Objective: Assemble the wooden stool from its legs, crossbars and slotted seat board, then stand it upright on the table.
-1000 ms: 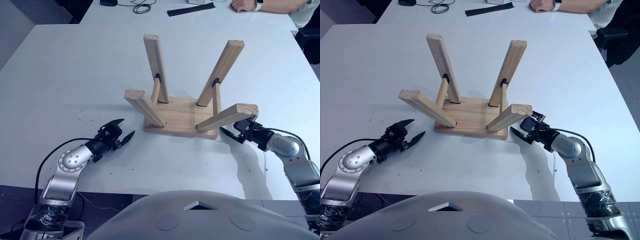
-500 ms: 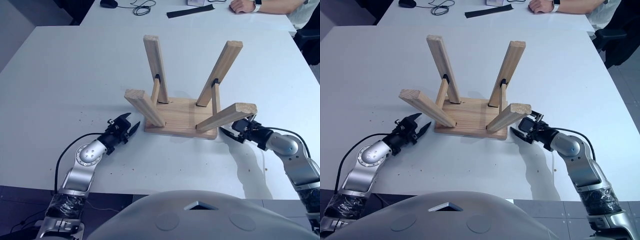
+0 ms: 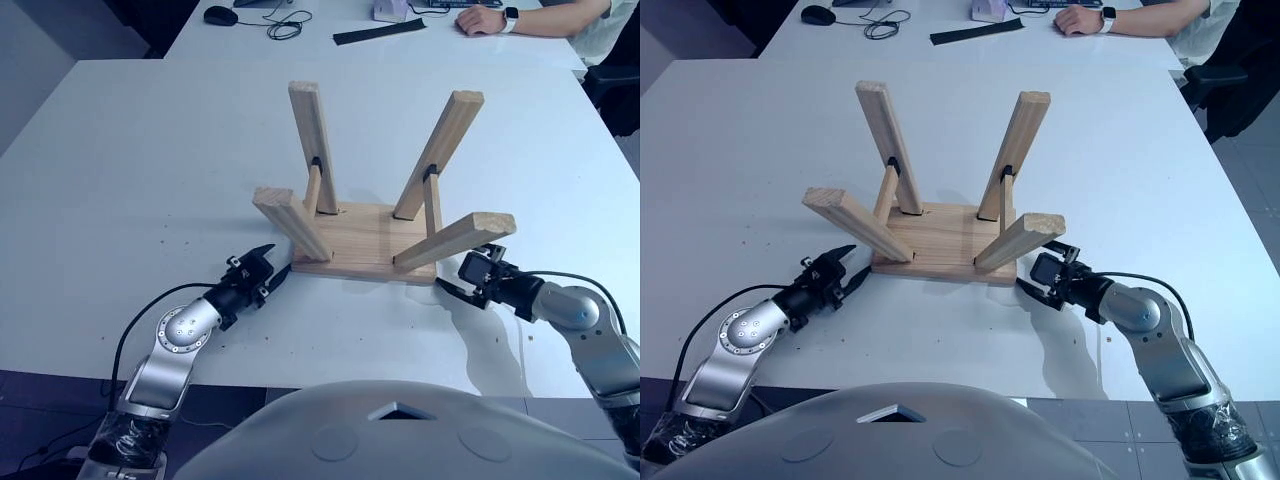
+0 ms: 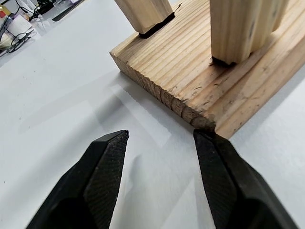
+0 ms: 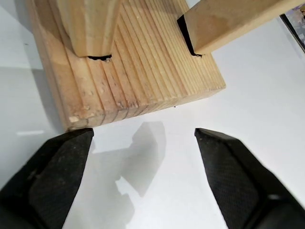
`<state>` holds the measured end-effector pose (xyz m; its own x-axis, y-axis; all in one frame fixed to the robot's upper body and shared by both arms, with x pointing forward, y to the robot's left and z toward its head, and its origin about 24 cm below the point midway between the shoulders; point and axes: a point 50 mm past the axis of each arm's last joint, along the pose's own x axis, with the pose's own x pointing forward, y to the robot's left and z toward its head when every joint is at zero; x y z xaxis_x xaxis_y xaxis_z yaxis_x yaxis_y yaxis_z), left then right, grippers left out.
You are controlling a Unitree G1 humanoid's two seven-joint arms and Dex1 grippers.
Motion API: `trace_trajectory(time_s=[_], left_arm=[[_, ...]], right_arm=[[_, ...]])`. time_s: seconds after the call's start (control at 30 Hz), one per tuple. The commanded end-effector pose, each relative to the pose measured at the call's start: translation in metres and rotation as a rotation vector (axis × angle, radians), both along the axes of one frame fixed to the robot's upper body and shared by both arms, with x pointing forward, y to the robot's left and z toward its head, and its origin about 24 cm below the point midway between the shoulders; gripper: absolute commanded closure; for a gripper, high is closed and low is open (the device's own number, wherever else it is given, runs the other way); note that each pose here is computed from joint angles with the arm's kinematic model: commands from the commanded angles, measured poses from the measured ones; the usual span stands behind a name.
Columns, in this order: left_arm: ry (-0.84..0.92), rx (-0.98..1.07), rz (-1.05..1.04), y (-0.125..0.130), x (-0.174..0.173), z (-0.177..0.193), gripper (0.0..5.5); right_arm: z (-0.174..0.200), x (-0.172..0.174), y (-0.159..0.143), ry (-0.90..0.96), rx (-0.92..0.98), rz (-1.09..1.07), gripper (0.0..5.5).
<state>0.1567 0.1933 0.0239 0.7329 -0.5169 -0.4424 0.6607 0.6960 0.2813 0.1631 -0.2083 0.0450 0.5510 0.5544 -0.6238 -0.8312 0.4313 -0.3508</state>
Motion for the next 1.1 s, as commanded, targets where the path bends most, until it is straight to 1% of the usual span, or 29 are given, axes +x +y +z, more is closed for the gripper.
trace_trajectory(time_s=[0.03,0.27,0.5,0.63,0.87,0.97,1.1], left_arm=[[0.001,-0.075,-0.061,-0.010,-0.014,0.024,2.94],[0.049,-0.210,-0.073,-0.017,-0.038,0.068,2.94],[0.071,-0.303,-0.076,-0.022,-0.042,0.098,2.94],[0.093,-0.338,-0.081,-0.022,-0.042,0.106,2.94],[0.120,-0.398,-0.094,-0.019,-0.035,0.121,2.94],[0.172,-0.386,-0.120,-0.016,-0.035,0.124,2.94],[0.260,-0.357,-0.120,-0.011,-0.038,0.119,2.94]], right_arm=[[0.018,-0.008,0.009,0.032,0.084,0.075,1.53],[0.054,-0.024,0.010,0.085,0.157,0.139,1.53],[0.088,-0.033,0.012,0.106,0.173,0.206,1.53],[0.097,-0.026,0.006,0.103,0.152,0.215,1.53],[0.096,-0.024,0.003,0.115,0.132,0.214,1.53],[0.099,-0.024,0.003,0.125,0.139,0.224,1.53],[0.109,-0.019,0.002,0.132,0.180,0.231,1.53]])
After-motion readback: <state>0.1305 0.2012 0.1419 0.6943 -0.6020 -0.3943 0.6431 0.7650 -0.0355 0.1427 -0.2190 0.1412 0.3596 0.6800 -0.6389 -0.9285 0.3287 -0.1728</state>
